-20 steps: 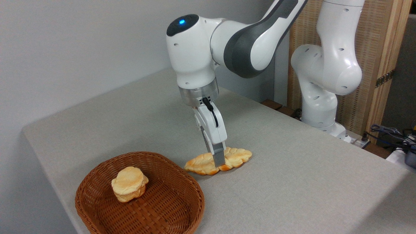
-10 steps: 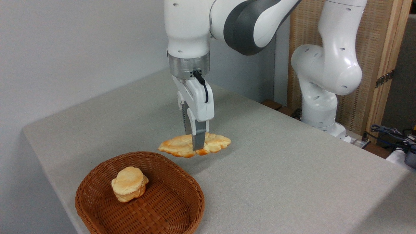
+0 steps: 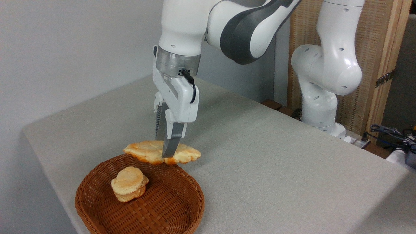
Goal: Put bread into the basket
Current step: 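Lift the bread and carry it over the wicker basket, then lower the bread into the basket beside the round bun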
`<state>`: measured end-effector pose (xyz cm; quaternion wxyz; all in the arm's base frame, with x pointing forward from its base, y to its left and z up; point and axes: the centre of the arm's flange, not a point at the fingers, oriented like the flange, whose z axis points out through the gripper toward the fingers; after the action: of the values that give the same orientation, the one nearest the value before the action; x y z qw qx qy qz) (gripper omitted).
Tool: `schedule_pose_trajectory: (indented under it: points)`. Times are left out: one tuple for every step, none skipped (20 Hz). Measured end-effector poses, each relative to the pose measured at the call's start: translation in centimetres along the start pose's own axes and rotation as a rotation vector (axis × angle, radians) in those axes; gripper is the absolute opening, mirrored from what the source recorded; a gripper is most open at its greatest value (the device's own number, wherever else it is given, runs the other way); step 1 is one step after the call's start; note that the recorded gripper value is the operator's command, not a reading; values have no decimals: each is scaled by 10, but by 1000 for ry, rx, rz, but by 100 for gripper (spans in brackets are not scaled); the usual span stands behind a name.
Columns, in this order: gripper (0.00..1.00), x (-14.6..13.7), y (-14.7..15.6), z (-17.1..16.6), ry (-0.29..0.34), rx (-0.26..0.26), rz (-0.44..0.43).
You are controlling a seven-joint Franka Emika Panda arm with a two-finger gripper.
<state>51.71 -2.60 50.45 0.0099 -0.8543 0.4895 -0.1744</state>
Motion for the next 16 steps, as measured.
schedule_pose_trajectory:
  points:
    - [57,0,-2,2,8,7,-8]
    - [61,1,-4,5,20,11,-21]
    - [65,1,-6,7,36,17,-37]
    - [68,2,-8,9,48,25,-49]
    - [74,3,-9,12,53,31,-59]
    - [81,3,-10,15,54,33,-66]
    - [88,3,-11,19,53,35,-69]
    - [94,3,-11,22,52,36,-71]
    - [99,3,-12,23,51,36,-73]
    - [100,3,-12,25,50,35,-74]
    - [100,3,-12,25,50,35,-74]
    - [100,3,-12,26,49,34,-75]
    - [100,3,-12,26,48,34,-76]
    - [100,3,-12,27,48,34,-76]
    - [100,2,-12,27,47,33,-76]
    - [100,2,-12,27,47,33,-77]
